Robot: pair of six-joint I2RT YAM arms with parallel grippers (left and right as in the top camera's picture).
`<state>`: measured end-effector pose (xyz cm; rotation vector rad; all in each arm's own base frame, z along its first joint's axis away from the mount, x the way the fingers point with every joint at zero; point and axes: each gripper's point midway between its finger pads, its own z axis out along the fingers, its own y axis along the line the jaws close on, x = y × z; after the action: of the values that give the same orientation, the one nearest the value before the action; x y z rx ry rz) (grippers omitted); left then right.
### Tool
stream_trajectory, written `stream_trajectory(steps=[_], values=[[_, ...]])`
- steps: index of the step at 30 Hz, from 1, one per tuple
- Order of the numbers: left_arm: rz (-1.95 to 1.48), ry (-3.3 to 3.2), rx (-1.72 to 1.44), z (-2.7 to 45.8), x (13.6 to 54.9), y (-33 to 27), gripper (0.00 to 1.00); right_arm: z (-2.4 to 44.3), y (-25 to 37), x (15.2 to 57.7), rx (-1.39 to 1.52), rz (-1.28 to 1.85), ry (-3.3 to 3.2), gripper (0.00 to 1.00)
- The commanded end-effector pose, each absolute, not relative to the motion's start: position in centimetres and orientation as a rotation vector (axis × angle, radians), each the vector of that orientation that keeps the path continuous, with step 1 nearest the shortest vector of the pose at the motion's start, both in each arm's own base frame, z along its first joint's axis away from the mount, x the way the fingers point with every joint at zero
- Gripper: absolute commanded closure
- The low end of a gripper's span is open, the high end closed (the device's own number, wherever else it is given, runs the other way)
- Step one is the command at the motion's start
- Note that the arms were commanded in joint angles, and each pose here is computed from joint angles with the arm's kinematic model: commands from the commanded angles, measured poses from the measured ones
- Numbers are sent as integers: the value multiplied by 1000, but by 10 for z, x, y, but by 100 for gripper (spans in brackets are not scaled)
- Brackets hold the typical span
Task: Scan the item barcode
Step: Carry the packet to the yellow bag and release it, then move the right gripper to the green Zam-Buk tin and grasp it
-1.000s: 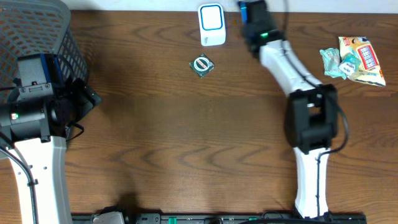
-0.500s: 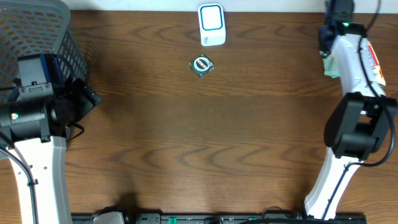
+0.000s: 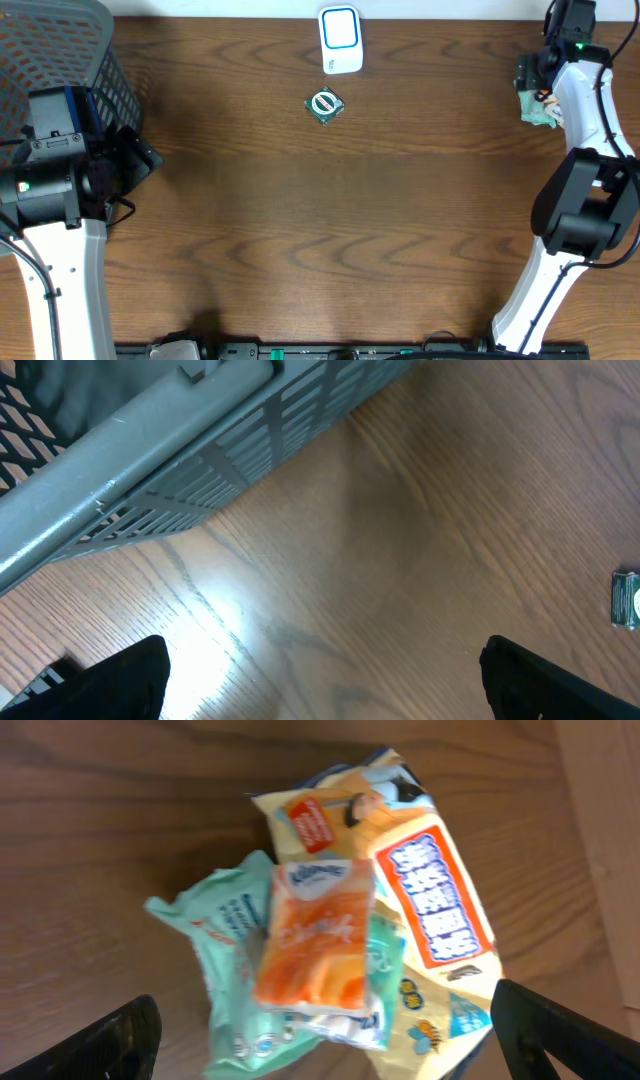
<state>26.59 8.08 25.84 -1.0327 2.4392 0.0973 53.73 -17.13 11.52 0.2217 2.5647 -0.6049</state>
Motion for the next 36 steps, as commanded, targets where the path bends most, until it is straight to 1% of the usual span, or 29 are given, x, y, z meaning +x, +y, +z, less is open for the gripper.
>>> stream_trajectory(steps=[1, 3, 8, 12, 15, 19, 26, 30, 32, 34, 35, 36], values=[[99, 2430, -1048, 259, 265, 82, 2, 151, -145, 542, 214, -530, 2495, 1], [99, 2430, -1048, 259, 265, 82, 2, 164, -120, 546, 157, -435, 2476, 1], [99, 2430, -1048, 259, 265, 82, 3, 203, -15, 556, -98, 35, 2388, 1], [99, 2430, -1048, 259, 265, 82, 2, 232, 83, 548, -354, 476, 2263, 1], [99, 2430, -1048, 259, 265, 82, 3, 240, 137, 536, -493, 670, 2196, 1], [99, 2430, -1048, 259, 266, 82, 2, 224, 178, 537, -569, 654, 2199, 1], [99, 2430, -1048, 259, 265, 82, 3, 154, 226, 546, -618, 421, 2300, 1], [99, 2430, -1048, 259, 266, 82, 2, 125, 253, 546, -664, 397, 2310, 13], [99, 2430, -1048, 259, 266, 82, 2, 113, 265, 544, -686, 406, 2312, 15], [99, 2430, -1048, 259, 265, 82, 2, 104, 274, 543, -675, 424, 2326, 15], [99, 2430, -1048, 259, 266, 82, 2, 100, 278, 542, -648, 441, 2340, 13], [99, 2430, -1048, 259, 265, 82, 3, 95, 281, 541, -616, 458, 2358, 7]])
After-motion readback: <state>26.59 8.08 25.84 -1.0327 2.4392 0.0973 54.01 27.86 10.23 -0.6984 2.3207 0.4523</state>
